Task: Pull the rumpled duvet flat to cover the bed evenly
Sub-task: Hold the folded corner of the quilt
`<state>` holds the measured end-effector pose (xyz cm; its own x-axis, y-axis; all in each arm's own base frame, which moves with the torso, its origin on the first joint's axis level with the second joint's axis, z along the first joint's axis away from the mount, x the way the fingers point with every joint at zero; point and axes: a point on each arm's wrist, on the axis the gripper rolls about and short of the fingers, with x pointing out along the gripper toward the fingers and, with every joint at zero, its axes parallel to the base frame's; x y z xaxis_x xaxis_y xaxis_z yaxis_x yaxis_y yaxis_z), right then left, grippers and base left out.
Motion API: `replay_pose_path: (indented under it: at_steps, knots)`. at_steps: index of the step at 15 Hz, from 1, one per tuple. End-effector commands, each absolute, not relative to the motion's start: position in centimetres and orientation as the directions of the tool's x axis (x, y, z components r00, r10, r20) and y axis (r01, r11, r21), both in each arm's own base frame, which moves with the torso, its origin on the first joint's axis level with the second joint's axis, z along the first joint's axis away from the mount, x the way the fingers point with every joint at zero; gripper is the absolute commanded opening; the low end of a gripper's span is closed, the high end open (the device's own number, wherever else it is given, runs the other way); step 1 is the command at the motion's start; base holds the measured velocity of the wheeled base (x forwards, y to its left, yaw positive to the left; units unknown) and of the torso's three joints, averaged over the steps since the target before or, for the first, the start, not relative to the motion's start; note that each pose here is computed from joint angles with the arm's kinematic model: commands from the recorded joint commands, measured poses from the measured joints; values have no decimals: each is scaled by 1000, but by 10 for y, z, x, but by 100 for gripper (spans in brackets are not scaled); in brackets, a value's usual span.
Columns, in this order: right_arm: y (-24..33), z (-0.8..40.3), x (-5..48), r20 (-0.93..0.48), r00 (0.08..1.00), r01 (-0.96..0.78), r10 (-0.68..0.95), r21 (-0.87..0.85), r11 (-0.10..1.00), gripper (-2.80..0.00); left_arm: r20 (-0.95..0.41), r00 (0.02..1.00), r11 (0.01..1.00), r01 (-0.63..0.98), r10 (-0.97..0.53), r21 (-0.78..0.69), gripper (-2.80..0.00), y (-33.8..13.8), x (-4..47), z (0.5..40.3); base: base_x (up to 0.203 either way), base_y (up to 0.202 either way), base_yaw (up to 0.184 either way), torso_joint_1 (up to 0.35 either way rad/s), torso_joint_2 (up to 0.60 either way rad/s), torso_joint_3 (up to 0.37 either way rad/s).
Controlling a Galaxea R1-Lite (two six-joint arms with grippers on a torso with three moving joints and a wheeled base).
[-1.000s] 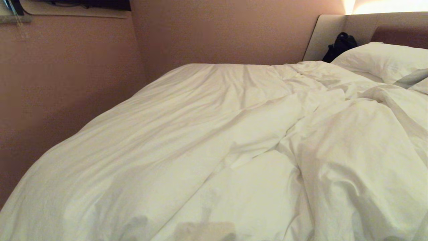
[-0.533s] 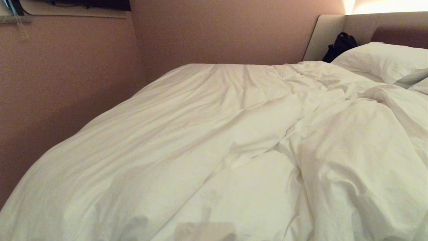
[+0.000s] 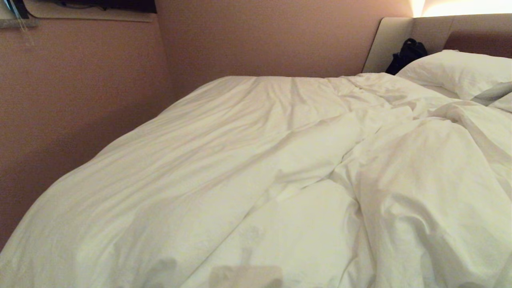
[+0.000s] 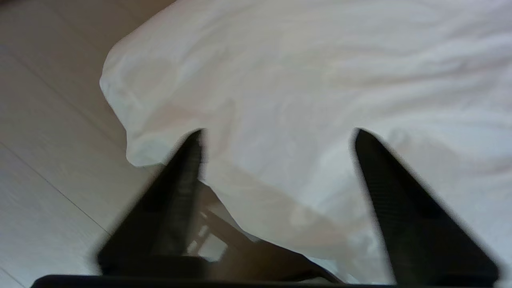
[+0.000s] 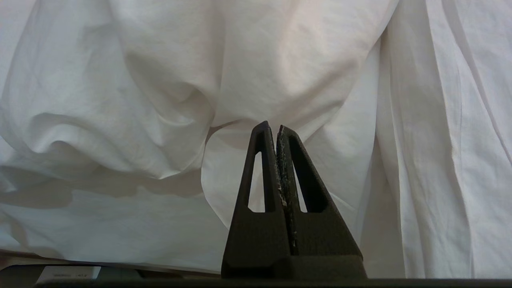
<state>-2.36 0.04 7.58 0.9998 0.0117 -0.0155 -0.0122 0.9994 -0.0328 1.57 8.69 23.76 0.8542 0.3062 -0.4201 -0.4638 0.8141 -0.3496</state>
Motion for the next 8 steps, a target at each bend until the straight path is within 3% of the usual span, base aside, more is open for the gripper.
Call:
replay_pose_path:
  at_steps: [1, 5, 8]
  knots:
    - [0, 76, -24, -15, 1000, -13, 12, -34, 999, -280, -373, 857, 858, -458, 356, -233, -280, 37, 18, 237, 0, 0, 0, 0, 0, 0]
    - [0, 76, -24, -15, 1000, -13, 12, -34, 999, -280, -300, 858, 882, -461, 417, -92, -280, -26, 21, 216, 0, 0, 0, 0, 0, 0]
    - [0, 76, -24, -15, 1000, -13, 12, -34, 999, -280, -292, 899, 919, -375, 327, -123, -280, -37, 16, 214, 0, 0, 0, 0, 0, 0]
